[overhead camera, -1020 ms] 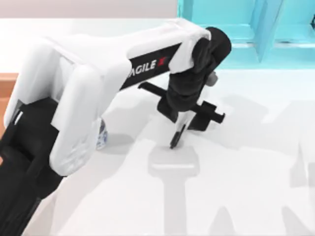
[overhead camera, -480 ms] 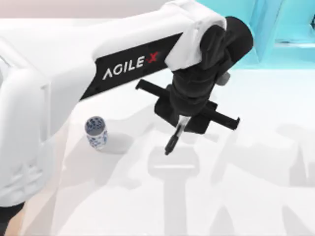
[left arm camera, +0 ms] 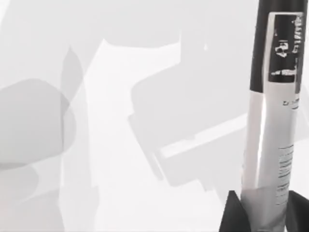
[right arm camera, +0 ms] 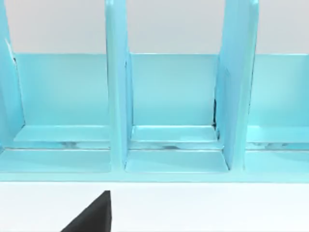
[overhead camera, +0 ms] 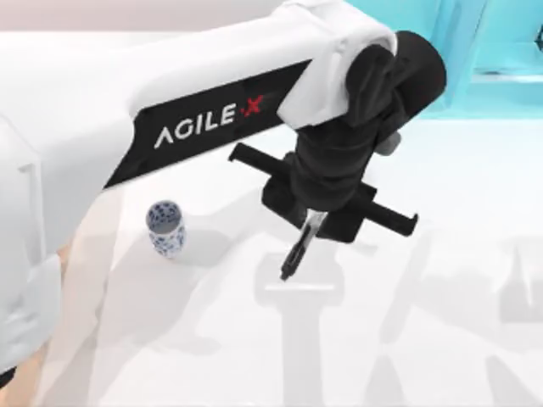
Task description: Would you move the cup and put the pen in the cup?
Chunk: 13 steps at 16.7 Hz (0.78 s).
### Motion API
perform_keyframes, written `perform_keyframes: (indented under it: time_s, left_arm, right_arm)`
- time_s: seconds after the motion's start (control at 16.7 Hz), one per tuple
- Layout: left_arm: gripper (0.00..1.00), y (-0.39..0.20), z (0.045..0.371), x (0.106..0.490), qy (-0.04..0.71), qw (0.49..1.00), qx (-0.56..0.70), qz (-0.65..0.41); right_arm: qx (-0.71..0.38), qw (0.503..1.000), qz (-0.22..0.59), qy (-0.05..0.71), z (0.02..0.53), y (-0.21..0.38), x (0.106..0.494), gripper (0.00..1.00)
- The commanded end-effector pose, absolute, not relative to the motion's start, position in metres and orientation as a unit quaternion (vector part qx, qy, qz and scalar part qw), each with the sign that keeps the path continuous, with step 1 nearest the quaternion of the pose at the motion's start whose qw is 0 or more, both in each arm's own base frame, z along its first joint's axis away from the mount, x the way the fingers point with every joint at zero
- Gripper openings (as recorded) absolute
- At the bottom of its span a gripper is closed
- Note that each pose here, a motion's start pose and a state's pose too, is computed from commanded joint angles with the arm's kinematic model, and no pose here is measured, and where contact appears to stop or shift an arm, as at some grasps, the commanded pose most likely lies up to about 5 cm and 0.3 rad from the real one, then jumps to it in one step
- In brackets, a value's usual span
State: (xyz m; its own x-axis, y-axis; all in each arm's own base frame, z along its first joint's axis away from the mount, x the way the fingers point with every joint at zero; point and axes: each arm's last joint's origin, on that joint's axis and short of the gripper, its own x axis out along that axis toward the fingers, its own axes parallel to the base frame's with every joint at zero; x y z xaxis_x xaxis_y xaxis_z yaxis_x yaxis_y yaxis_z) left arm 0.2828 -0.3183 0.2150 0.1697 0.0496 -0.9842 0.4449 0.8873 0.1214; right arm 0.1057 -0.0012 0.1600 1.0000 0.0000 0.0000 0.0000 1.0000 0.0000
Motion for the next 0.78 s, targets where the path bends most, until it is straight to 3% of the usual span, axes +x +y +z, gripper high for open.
perform_keyframes:
  time_s: [0.36, 0.78]
  left_arm:
    - [0.00, -0.301, 0.213, 0.288, 0.585, 0.775, 0.176, -0.160]
    - [0.00, -0.243, 0.199, 0.293, 0.447, 0.865, 0.114, -0.196]
  right_arm:
    - [0.000, 1.000, 0.000, 0.000, 0.160, -0.001, 0.106, 1.00]
    - [0.000, 1.000, 0.000, 0.000, 0.160, -0.001, 0.106, 1.00]
